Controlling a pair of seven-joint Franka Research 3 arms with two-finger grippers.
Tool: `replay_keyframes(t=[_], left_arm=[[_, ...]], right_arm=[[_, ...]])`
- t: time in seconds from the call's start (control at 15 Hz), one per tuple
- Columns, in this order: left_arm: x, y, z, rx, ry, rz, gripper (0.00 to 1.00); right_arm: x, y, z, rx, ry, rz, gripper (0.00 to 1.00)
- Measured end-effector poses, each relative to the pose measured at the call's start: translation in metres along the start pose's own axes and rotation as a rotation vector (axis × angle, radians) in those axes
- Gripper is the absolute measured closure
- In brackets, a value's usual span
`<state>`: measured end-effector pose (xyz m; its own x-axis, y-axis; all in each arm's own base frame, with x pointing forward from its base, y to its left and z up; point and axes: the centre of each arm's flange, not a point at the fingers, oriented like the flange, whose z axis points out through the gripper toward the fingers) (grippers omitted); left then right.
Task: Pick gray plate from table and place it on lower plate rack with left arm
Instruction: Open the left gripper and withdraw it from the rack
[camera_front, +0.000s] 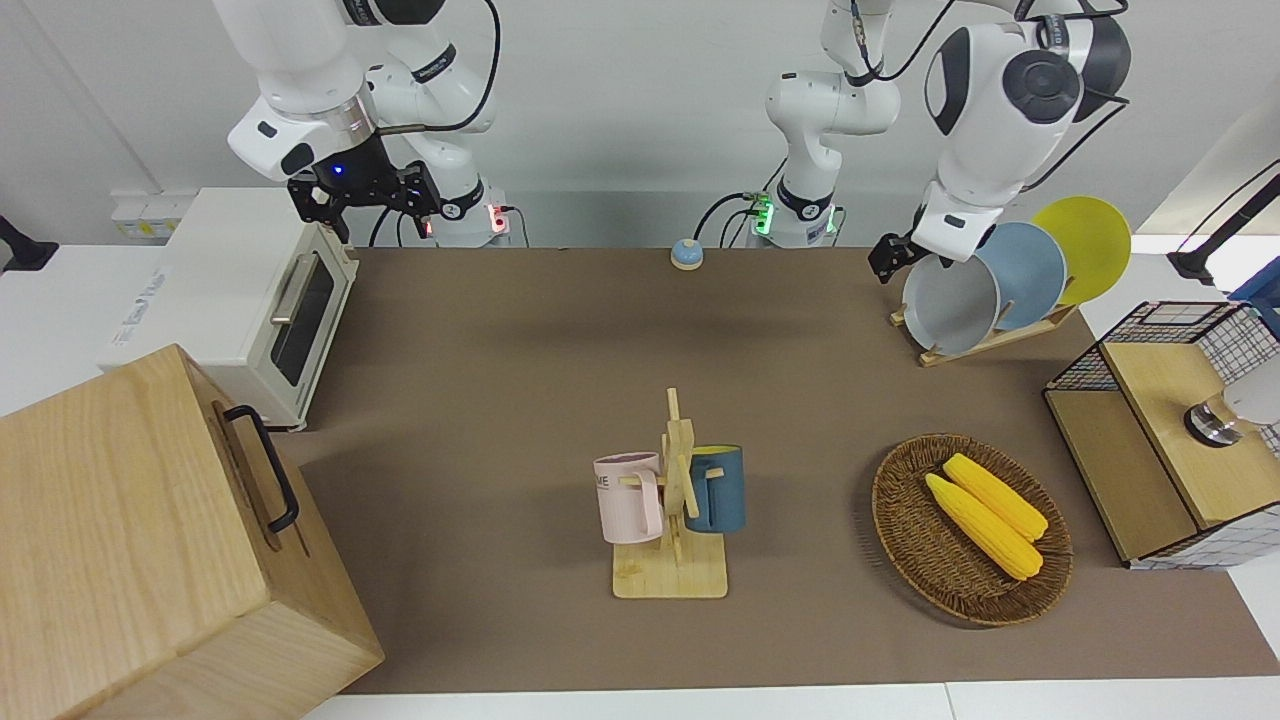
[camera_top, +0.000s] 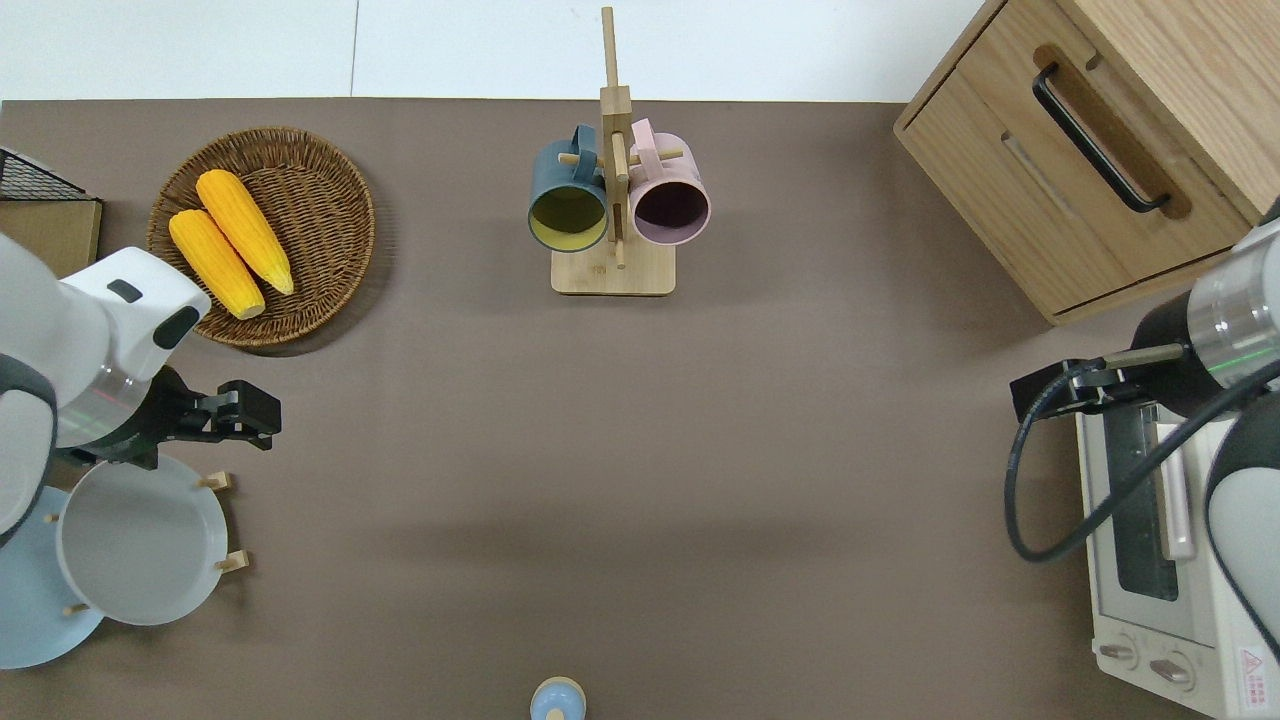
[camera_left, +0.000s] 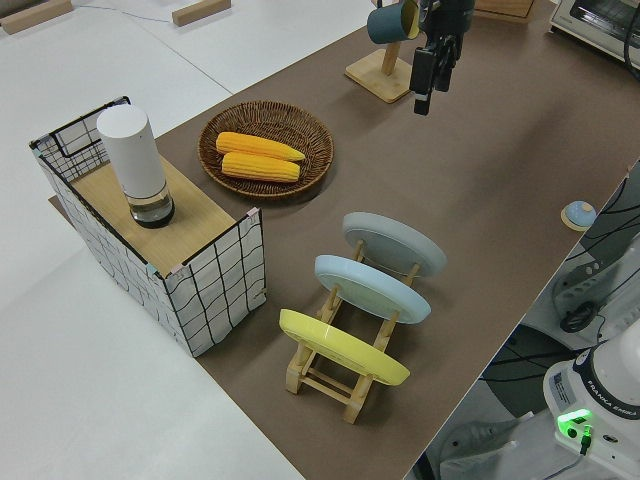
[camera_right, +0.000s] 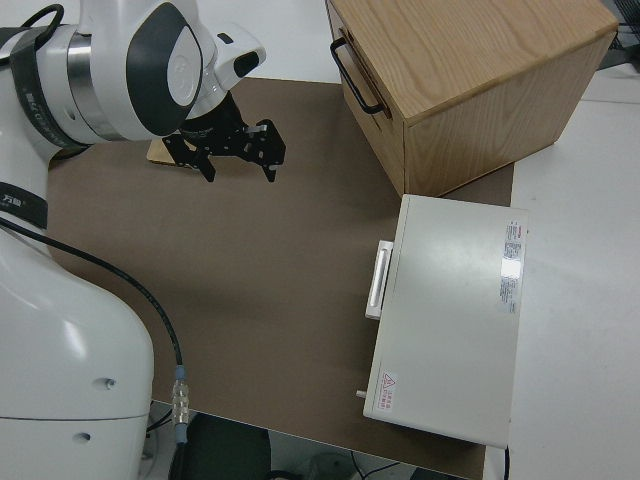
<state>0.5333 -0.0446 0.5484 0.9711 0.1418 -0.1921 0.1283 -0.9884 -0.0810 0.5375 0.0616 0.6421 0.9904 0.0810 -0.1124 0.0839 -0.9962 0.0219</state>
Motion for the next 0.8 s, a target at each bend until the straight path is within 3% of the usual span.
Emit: replay_keyframes(t=[0.2, 0.33, 0.53, 0.8], left_arm=[[0.011, -0.006, -0.008, -0.087, 0.078, 0.110, 0.00], [0.017, -0.006, -0.015, -0.100, 0.141, 0.148, 0.00], [0.022, -0.004, -0.021, -0.107, 0.197, 0.160, 0.00], [0.023, -0.002, -0.023, -0.109, 0.213, 0.163, 0.00]], right_arm=[[0.000, 0.000, 0.000, 0.000, 0.000, 0.000, 0.01], [0.000, 0.000, 0.000, 0.000, 0.000, 0.000, 0.01], [0.000, 0.000, 0.000, 0.000, 0.000, 0.000, 0.01], [0.000, 0.000, 0.000, 0.000, 0.000, 0.000, 0.01]])
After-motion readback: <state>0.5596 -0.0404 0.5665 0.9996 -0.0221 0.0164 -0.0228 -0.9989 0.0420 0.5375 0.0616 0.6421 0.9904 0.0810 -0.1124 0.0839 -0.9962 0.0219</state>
